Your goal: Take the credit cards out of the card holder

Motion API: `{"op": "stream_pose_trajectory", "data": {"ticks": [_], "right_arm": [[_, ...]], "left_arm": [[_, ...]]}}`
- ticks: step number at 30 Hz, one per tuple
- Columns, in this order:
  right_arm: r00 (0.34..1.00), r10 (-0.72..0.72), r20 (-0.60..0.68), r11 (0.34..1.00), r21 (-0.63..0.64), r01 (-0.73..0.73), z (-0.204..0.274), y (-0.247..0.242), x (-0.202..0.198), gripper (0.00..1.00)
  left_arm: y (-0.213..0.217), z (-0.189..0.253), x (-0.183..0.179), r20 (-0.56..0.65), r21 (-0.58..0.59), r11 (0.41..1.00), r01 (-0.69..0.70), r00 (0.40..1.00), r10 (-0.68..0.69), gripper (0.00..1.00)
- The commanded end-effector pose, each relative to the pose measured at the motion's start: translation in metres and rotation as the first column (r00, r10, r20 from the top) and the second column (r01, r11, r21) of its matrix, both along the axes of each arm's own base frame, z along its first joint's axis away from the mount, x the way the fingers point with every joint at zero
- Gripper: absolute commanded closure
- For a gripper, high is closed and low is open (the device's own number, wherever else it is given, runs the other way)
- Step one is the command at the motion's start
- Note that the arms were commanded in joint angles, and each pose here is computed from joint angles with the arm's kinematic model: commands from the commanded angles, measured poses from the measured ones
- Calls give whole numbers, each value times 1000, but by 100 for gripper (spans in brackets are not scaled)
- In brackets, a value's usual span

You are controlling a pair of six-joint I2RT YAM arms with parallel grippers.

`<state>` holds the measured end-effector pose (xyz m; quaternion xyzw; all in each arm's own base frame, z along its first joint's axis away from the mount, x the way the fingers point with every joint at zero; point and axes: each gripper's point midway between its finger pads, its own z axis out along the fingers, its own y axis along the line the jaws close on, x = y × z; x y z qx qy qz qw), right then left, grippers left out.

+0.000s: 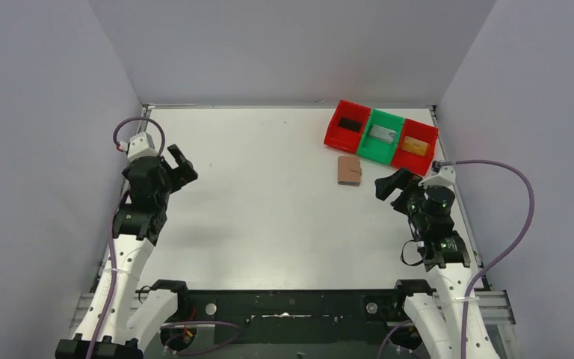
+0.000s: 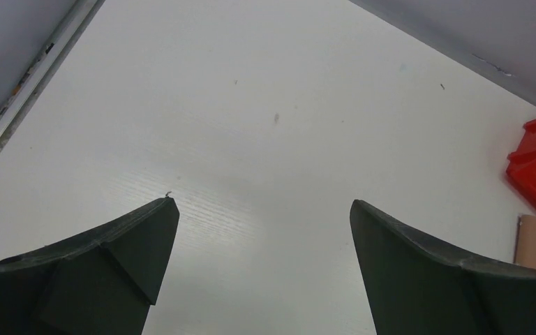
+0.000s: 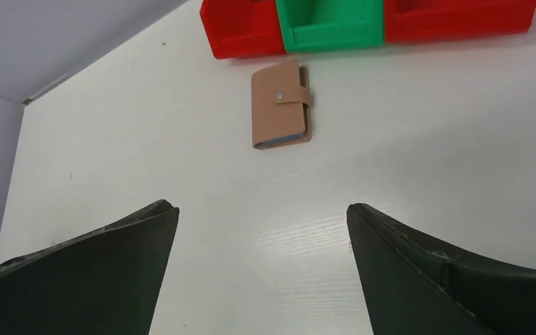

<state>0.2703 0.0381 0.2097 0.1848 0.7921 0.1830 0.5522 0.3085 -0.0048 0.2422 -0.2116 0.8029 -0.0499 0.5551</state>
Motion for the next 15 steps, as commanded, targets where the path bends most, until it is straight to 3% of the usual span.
{"op": "stream_pose_trajectory", "data": {"ticks": [1, 6, 12, 15], "right_arm": [[993, 38, -108, 999, 18, -37, -21, 7, 1, 2], [968, 46, -246, 999, 0, -47, -36, 7, 14, 2], [931, 61, -361, 997, -28, -76, -57, 13, 39, 2], [904, 2, -428, 996, -79, -39, -66, 12, 54, 2]], "left_arm": [[12, 2, 0, 26, -38, 994, -100, 995, 101, 2], [-20, -12, 8, 7, -69, 994, 89, 996, -89, 3], [-32, -40, 8, -34, -143, 979, 146, 988, -152, 3], [-35, -46, 2, -59, -120, 974, 195, 977, -203, 2]]}}
